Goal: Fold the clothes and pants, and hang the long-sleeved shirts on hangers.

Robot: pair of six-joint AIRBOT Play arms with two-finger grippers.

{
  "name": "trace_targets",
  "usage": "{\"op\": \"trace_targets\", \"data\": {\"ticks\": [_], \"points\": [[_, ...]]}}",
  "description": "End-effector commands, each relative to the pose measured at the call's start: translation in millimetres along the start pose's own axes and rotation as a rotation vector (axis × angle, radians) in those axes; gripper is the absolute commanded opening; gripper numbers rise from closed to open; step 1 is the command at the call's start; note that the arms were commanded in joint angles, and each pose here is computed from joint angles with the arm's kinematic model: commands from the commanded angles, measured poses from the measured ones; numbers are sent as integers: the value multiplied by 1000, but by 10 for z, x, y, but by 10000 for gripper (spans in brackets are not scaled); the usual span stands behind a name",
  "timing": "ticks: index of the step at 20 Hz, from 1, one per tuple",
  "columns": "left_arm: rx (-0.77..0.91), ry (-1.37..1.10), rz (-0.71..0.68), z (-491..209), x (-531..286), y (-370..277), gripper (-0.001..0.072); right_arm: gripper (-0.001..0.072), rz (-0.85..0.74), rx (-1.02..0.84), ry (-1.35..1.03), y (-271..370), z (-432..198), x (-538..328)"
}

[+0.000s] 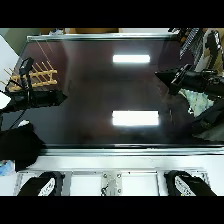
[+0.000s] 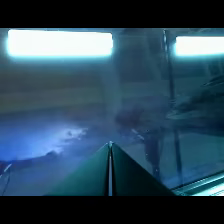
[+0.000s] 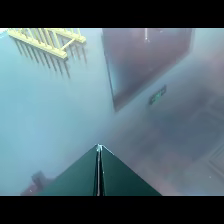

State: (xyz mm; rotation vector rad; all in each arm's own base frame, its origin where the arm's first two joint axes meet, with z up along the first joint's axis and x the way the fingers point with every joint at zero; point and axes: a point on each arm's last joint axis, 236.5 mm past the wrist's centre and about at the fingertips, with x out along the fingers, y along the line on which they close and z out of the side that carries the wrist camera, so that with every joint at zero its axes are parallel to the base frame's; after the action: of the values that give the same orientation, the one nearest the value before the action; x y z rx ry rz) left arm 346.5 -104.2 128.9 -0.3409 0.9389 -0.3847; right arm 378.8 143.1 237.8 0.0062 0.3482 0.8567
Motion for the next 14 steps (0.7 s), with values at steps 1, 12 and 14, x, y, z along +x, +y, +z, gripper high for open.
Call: {"op": "trace_targets", "data": {"ticks": [1,12,14], "points": [[0,-1,1,2,-3,3,35,21,1,1,0,1,-1,0],[14,-35,24,95,-31,51,65,21,1,1,0,1,-1,0],[105,-48,159,222,-228,327,699,22,1,1,0,1,0,0]]}}
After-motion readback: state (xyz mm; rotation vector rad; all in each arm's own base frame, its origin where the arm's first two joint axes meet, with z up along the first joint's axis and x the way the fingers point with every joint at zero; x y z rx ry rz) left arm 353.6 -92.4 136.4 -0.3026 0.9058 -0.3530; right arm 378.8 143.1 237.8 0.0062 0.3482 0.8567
